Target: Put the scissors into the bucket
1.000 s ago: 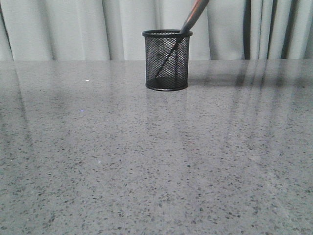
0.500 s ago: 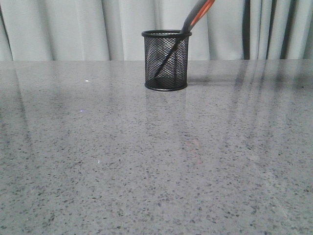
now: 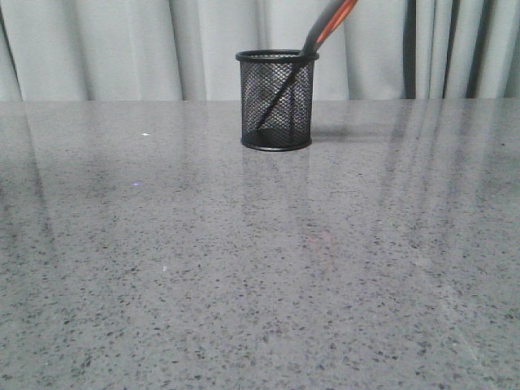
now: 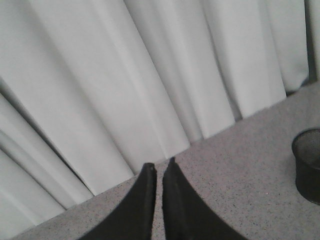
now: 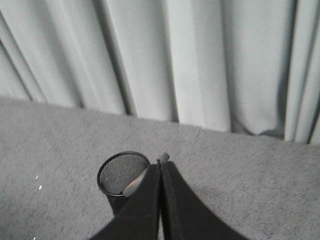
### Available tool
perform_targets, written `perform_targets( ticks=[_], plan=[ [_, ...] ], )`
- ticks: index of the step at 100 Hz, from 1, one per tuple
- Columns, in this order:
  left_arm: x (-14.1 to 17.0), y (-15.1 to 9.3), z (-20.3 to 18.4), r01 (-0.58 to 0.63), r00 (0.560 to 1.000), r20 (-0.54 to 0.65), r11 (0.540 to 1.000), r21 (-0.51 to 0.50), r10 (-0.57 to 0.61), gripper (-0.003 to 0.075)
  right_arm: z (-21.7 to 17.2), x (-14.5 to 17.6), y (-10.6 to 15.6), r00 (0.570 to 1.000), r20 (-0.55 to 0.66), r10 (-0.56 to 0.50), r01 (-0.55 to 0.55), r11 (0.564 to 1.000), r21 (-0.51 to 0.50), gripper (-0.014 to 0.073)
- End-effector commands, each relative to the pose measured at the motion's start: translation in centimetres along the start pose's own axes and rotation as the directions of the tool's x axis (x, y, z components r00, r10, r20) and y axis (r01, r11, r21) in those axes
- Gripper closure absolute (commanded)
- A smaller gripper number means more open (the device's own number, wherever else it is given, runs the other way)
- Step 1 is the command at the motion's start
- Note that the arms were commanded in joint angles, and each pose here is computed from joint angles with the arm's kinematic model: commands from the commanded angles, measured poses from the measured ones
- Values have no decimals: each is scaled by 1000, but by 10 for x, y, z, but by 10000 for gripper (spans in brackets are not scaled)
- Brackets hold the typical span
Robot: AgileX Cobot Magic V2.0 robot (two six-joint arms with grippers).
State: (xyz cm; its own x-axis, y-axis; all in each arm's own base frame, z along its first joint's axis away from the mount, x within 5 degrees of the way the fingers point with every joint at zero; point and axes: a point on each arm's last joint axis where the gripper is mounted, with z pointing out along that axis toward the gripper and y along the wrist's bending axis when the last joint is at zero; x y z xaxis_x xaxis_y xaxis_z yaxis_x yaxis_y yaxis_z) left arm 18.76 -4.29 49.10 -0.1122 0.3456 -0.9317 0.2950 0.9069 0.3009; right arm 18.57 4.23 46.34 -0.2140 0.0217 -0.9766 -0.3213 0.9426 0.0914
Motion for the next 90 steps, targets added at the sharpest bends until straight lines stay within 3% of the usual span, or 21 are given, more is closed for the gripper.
perform_targets(
  ticks=[1, 15, 30, 55, 71, 90],
  plan=[
    [1, 0, -17, 45, 980, 195, 997, -64, -32, 741, -31, 5, -1, 977, 211, -8, -6, 998, 65, 650],
    [44, -13, -29, 67, 962, 272, 993, -99, -38, 741, -61, 48, 0, 957, 289, -10, -21, 994, 105, 650],
    [98, -31, -53, 182, 921, 366, 978, -98, -134, 741, -87, 94, 2, 948, 319, -13, -25, 993, 115, 650],
    [176, -57, -84, 211, 901, 406, 972, -108, -150, 741, -113, 151, 5, 928, 372, -24, -21, 993, 117, 650],
    [200, -66, -98, 214, 882, 451, 970, -114, -141, 741, -112, 172, 4, 935, 354, -20, -23, 993, 117, 650],
    [205, -68, -102, 215, 873, 468, 970, -116, -138, 741, -109, 177, 4, 943, 332, -16, -23, 993, 115, 650]
  ],
)
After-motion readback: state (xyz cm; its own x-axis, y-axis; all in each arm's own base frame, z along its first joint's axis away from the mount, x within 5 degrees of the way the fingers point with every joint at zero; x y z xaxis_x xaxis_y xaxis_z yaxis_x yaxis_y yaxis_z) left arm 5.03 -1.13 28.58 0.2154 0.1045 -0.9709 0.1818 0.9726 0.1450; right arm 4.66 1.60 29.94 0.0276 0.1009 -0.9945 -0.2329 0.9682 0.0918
